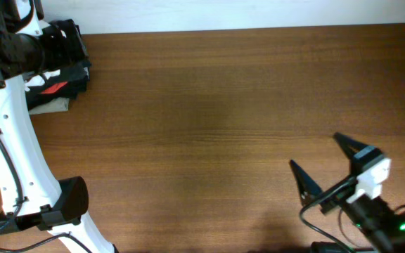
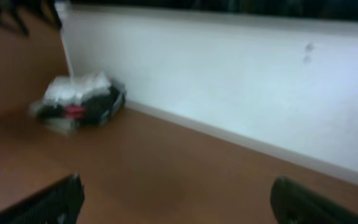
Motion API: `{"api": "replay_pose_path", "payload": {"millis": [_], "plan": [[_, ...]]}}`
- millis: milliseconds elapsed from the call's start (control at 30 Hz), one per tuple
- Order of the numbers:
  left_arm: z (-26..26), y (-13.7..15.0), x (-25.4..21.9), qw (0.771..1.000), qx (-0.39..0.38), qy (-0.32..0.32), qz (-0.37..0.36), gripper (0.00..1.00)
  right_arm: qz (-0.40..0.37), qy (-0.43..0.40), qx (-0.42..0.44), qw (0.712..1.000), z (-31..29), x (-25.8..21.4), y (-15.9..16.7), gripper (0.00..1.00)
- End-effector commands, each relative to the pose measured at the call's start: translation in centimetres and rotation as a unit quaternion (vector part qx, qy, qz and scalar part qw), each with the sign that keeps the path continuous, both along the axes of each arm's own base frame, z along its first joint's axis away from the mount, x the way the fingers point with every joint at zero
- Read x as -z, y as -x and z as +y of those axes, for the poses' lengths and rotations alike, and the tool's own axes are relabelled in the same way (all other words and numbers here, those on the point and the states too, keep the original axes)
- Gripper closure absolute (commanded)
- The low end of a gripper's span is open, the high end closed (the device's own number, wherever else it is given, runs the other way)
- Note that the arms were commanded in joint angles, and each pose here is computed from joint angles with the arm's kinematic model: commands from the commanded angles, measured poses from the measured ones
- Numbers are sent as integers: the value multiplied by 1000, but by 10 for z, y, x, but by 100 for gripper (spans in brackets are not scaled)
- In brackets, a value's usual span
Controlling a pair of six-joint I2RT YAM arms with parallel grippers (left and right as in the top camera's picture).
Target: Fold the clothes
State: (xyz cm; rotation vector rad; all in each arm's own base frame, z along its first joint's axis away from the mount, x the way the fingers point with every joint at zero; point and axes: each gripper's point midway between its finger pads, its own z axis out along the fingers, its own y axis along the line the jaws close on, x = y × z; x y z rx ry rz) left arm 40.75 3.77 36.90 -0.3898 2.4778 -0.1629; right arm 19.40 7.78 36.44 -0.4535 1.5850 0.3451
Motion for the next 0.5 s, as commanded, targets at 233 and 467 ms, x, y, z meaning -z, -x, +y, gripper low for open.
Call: {"api": "replay_pose_path", "payload": {"millis": [233, 467], "plan": [[-2, 3, -4, 1000, 3, 3, -5, 1, -14, -83, 112, 990, -26, 127, -39, 1], [-2, 3, -4, 1000, 3, 3, -5, 1, -29, -86, 141, 986, -36, 161, -43, 1]]}}
